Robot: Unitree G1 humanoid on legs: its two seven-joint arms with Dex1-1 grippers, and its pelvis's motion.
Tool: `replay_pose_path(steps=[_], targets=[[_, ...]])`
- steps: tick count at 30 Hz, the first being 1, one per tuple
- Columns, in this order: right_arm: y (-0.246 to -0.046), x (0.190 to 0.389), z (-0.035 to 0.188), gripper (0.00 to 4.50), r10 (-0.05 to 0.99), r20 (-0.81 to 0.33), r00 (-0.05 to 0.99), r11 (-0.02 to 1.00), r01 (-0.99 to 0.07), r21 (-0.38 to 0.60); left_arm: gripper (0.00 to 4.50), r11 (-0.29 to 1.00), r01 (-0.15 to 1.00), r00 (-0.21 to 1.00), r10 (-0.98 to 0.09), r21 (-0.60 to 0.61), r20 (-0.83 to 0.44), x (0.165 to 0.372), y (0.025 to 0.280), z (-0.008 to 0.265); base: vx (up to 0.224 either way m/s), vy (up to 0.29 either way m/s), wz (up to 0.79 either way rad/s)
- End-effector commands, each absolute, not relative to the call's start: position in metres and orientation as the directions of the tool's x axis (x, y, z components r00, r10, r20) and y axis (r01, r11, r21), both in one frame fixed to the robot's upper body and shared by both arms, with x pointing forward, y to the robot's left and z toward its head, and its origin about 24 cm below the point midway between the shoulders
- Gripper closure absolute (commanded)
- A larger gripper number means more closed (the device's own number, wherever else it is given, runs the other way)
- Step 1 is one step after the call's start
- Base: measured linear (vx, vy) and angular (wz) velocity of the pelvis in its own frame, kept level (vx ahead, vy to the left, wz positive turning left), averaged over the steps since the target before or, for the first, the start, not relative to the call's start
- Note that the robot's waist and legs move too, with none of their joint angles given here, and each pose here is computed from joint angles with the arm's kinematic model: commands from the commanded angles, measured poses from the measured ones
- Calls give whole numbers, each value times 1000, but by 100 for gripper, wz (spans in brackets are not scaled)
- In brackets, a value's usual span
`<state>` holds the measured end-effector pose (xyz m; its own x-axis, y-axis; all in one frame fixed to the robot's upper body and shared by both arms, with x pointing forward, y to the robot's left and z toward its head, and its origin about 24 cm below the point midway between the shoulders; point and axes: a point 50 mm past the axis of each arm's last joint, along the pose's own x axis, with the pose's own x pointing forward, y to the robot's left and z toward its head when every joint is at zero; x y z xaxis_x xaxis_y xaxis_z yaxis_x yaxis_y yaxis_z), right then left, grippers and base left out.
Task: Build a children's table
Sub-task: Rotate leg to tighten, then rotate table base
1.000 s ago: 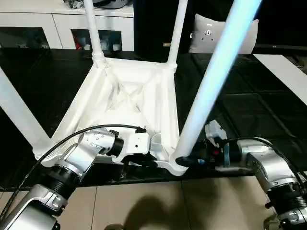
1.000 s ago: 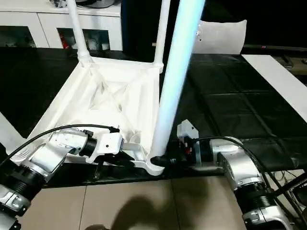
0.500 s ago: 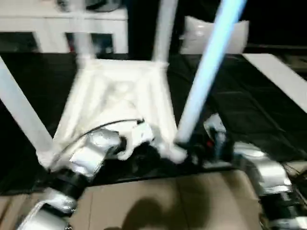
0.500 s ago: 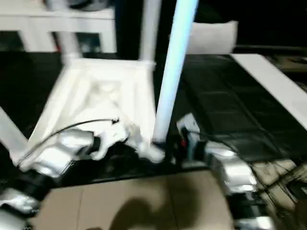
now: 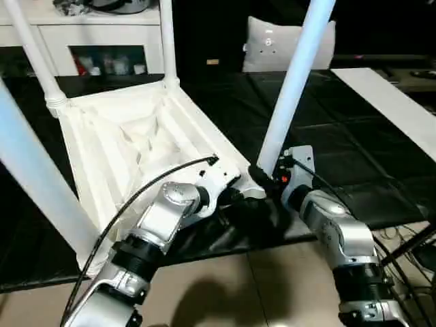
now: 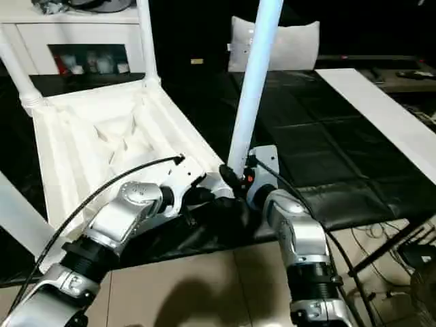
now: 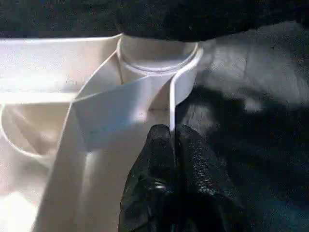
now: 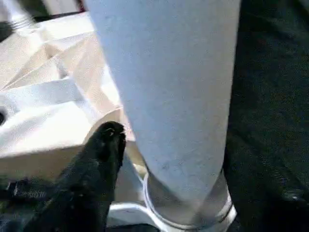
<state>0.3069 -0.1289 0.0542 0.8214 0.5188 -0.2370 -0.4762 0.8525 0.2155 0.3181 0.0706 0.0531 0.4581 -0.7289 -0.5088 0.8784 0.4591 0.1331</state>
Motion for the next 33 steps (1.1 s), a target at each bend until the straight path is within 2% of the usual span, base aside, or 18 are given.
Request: replay_pose_path(steps=[1,4,6,10,11,13,17,18,20,21,22,24,25,26,28,30,31,33], targets=[[-128,300,56,93,576,-223,787,817,-543,193,450,403,889,457,-752,218,-475,319,75,61,0,0,0],[-138,291,58,59,622,-212,753,782,-590,199,450,337,901,432,-758,274,-489,318,86,60,0,0,0],[-143,285,58,51,641,-219,736,768,-609,200,450,288,908,408,-775,306,-483,317,90,61,0,0,0],[-158,272,62,18,664,-208,718,748,-637,186,450,313,871,474,-741,380,-476,329,105,64,0,0,0],[-160,270,63,8,668,-200,716,744,-645,174,407,313,862,485,-739,399,-468,331,108,65,0,0,0],[-160,264,65,1,686,-176,706,727,-669,152,397,315,854,493,-743,413,-452,333,113,65,0,0,0],[-153,253,68,0,724,-135,677,689,-700,188,364,346,871,471,-789,349,-394,324,117,62,0,0,0],[-151,251,67,0,712,-124,691,701,-687,192,358,390,871,478,-813,299,-333,318,114,63,0,0,0],[-150,251,67,0,703,-120,701,710,-680,182,344,429,863,497,-816,266,-296,314,113,64,0,0,0],[-150,251,67,0,697,-116,708,716,-676,176,331,457,855,514,-813,247,-275,312,114,64,0,0,0],[-149,249,68,0,685,-97,722,727,-667,164,320,550,809,587,-780,208,-219,307,116,65,0,0,0],[-149,248,68,0,682,-90,725,729,-665,162,310,578,791,611,-765,201,-204,306,117,65,0,0,0],[-147,245,69,0,690,-76,720,721,-674,159,303,648,743,669,-720,166,-185,302,119,64,0,0,0],[-147,245,69,0,690,-76,720,721,-674,159,294,648,743,669,-720,166,-185,302,119,64,0,0,0],[-143,241,68,0,683,-117,721,730,-675,102,284,785,614,785,-597,83,-168,290,127,61,0,0,0],[-142,241,67,0,668,-147,730,744,-662,93,271,821,568,817,-554,57,-159,285,130,61,0,0,0],[-141,242,65,0,646,-172,744,761,-646,64,271,867,498,863,-490,39,-124,277,135,65,0,0,0],[-141,243,65,0,641,-168,749,764,-643,53,271,884,467,881,-460,36,-112,274,137,67,0,0,0]])
